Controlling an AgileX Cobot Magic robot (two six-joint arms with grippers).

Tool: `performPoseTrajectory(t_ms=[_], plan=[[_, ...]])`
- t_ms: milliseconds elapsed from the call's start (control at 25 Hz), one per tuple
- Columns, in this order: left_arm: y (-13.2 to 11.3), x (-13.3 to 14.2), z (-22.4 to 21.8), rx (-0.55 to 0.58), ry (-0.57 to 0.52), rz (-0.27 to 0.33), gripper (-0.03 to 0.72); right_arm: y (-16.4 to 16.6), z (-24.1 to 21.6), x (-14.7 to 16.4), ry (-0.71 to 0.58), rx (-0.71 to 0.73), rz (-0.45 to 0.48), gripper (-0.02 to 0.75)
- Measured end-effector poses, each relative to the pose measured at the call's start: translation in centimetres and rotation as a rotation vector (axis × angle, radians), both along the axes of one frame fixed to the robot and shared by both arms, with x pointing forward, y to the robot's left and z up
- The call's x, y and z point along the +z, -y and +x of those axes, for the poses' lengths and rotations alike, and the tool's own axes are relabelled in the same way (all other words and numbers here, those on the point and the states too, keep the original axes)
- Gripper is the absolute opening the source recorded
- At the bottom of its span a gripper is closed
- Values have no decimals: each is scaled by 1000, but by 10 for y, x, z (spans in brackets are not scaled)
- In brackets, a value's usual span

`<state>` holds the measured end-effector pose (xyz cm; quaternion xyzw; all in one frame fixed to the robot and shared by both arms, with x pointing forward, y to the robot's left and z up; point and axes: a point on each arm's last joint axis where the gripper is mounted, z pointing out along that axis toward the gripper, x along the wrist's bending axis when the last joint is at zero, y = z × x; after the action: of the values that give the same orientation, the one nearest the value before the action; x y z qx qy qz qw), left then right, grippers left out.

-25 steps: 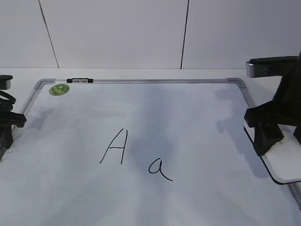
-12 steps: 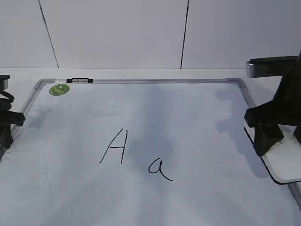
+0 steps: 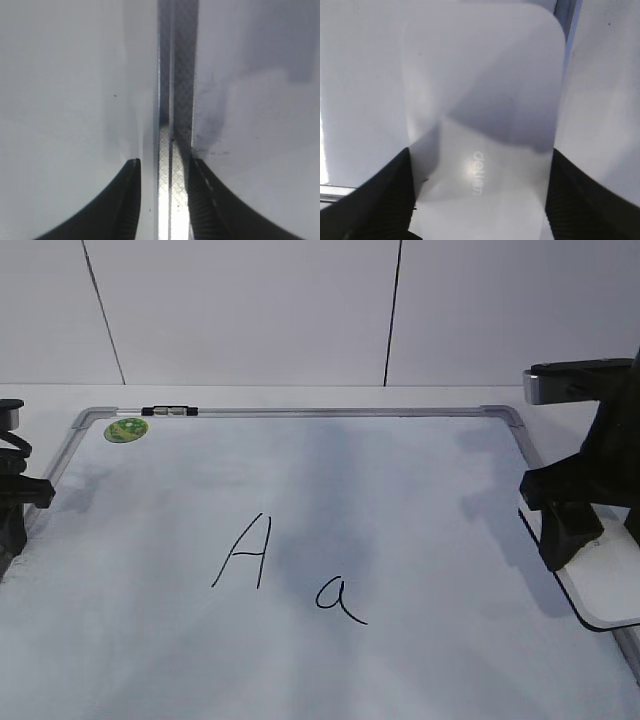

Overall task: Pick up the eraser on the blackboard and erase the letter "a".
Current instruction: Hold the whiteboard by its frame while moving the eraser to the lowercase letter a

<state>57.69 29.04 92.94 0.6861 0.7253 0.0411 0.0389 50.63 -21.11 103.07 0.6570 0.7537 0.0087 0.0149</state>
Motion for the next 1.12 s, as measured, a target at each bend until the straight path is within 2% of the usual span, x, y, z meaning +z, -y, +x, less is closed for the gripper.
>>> performPoseTrajectory(t_ms=[1120], plan=[[0, 9, -1, 4, 23, -6, 244, 0, 0, 0, 1, 1, -2, 562]])
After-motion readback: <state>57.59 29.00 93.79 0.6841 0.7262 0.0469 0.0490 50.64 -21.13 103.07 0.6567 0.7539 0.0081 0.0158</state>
